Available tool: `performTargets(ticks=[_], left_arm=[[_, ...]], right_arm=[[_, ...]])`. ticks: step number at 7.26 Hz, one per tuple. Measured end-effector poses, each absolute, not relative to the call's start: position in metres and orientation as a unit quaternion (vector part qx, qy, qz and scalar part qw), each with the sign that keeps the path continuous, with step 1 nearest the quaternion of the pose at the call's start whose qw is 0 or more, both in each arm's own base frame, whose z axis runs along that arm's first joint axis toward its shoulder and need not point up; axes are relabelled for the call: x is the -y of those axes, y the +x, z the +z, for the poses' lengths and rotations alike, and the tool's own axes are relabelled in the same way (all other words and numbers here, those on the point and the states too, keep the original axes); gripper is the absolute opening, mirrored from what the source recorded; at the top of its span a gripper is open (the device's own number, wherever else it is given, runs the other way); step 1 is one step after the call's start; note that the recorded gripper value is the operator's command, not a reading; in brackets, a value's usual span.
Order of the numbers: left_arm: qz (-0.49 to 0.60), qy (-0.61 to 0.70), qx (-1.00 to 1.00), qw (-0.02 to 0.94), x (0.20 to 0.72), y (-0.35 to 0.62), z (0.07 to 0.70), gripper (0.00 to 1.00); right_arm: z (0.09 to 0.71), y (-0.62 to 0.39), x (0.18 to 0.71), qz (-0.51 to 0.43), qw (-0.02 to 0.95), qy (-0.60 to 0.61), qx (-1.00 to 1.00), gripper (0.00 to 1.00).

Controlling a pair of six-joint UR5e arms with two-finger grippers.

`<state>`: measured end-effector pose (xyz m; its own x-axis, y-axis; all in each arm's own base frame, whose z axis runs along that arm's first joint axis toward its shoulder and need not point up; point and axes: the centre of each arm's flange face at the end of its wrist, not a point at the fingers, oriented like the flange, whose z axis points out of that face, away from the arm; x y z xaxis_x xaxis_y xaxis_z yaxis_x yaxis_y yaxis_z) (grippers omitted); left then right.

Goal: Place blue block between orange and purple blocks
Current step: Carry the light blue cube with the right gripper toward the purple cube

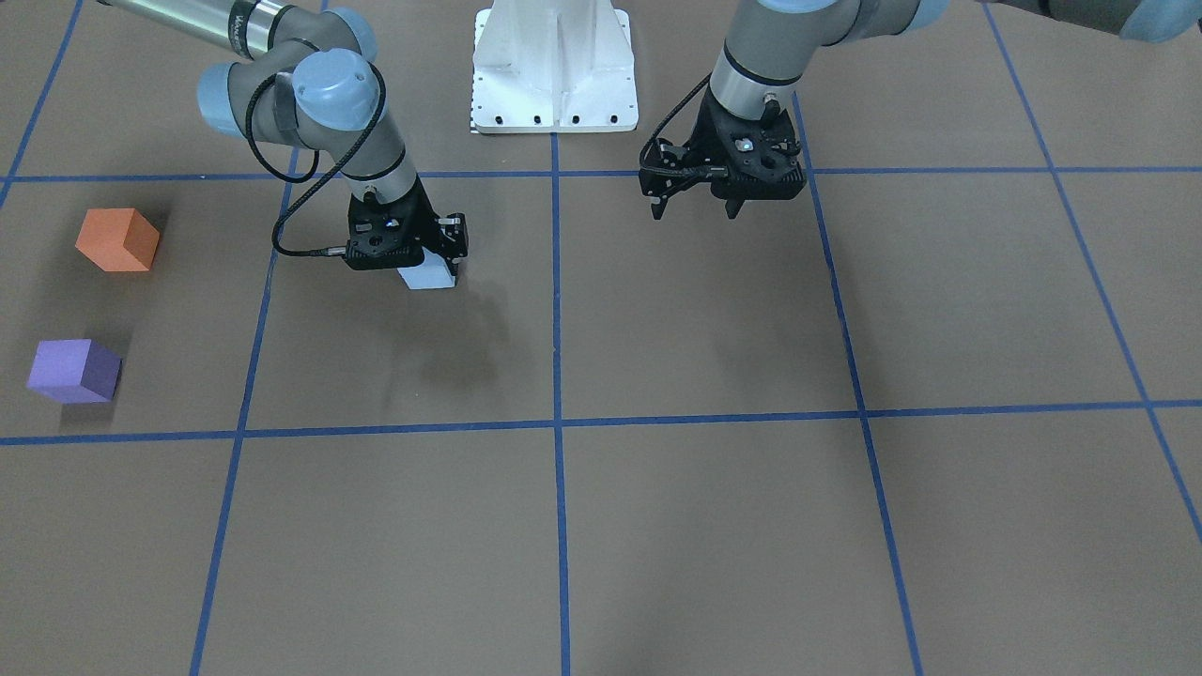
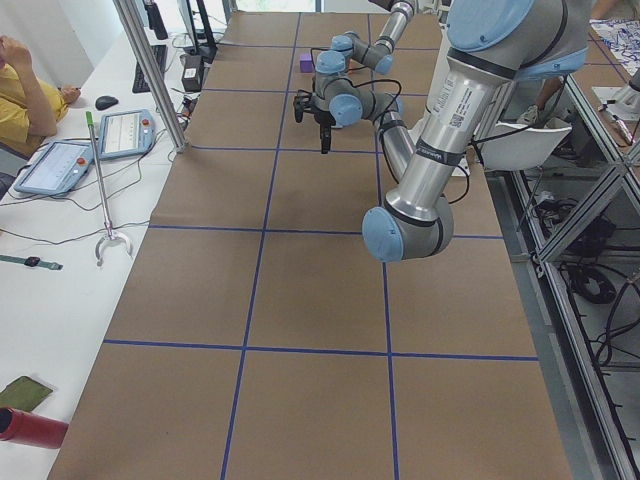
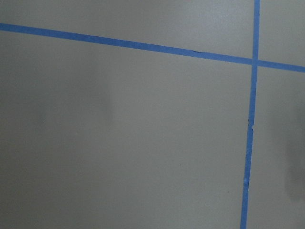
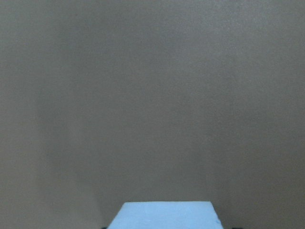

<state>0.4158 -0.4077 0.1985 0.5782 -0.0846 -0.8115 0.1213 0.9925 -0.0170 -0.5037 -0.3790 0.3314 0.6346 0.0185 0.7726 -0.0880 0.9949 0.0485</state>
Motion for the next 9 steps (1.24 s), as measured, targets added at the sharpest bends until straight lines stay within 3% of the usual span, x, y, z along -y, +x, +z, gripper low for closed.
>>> performTargets(ticks=[2,5,9], left_arm=[[-0.058,0.02,-0.456,0.888,0.408,0.416,0.198,1.0],[-0.058,0.02,-0.456,0.888,0.407,0.416,0.199,1.0],[-0.062,0.016,-0.454,0.889,0.406,0.42,0.2,1.0]], right_arm=[[0.343,-0.426,0.41,0.032,0.897,0.037,0.439,0.0],[0.449,-0.27,0.442,0.01,0.917,0.042,0.397,0.0],[0.54,-0.208,0.431,0.026,0.938,0.007,0.344,0.0]])
